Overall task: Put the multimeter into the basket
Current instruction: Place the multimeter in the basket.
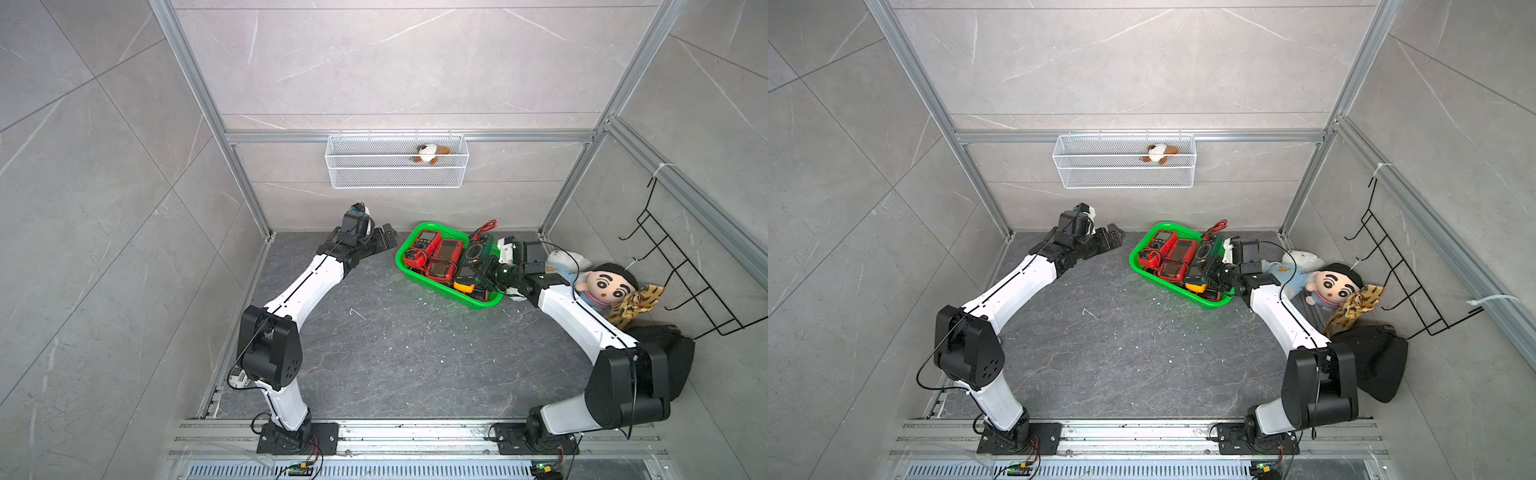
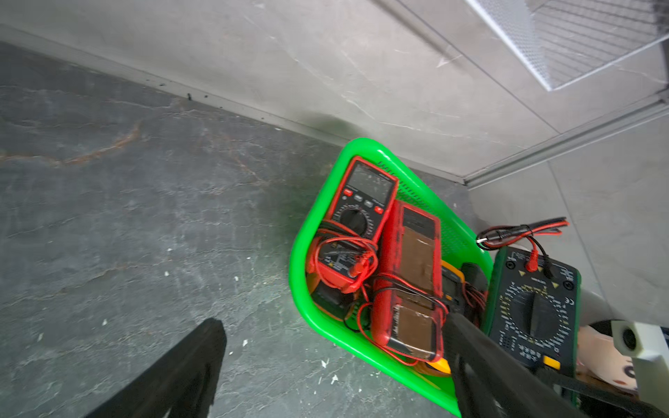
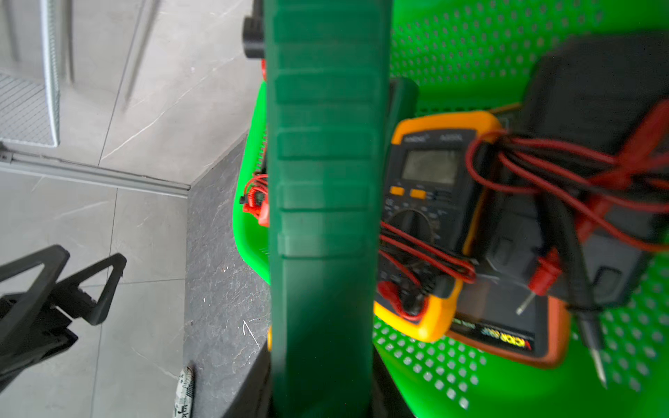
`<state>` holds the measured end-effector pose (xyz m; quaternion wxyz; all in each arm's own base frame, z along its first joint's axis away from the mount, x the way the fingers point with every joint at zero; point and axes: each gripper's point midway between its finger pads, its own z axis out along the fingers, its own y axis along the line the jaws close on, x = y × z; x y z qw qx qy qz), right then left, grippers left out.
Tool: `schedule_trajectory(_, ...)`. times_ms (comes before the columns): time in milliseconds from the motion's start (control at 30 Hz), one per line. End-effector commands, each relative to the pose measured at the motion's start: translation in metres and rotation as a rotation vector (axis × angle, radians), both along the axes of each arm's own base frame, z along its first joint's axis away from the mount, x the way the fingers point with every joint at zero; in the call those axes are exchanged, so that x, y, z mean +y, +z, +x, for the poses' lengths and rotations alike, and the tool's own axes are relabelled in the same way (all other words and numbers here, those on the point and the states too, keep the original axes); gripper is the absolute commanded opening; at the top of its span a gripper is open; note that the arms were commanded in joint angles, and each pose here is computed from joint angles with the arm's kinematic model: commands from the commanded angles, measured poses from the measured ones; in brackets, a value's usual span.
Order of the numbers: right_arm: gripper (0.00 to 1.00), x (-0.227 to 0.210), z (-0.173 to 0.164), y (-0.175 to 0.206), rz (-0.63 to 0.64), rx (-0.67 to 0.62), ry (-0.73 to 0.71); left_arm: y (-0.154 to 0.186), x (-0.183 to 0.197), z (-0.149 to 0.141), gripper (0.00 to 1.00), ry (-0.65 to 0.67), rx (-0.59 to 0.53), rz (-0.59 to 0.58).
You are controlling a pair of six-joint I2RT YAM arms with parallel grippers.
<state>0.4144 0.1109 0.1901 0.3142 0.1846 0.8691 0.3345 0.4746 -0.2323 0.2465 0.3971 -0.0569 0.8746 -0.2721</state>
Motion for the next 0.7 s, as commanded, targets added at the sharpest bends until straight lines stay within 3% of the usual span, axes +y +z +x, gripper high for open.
schedule_trajectory(0,0.04,-0.002,0.013,0.020,0.090,-0.081,-0.015,0.003,0.012,0.006,0.98,0.046,-0.036,0.043)
schedule_trajectory(433,0.09,-0.005,0.042,-0.012,0.252,-0.015,0.003,-0.019,0.013,0.011,0.98,0.059,0.006,0.070)
schedule_trajectory(500,0.13,-0.005,0.044,-0.017,0.259,0.000,0.004,-0.022,0.015,0.011,0.98,0.069,0.012,0.080)
schedule_trajectory(667,0.34,-0.017,0.034,-0.049,0.173,0.120,-0.052,-0.027,0.020,0.012,0.98,0.093,0.018,0.102)
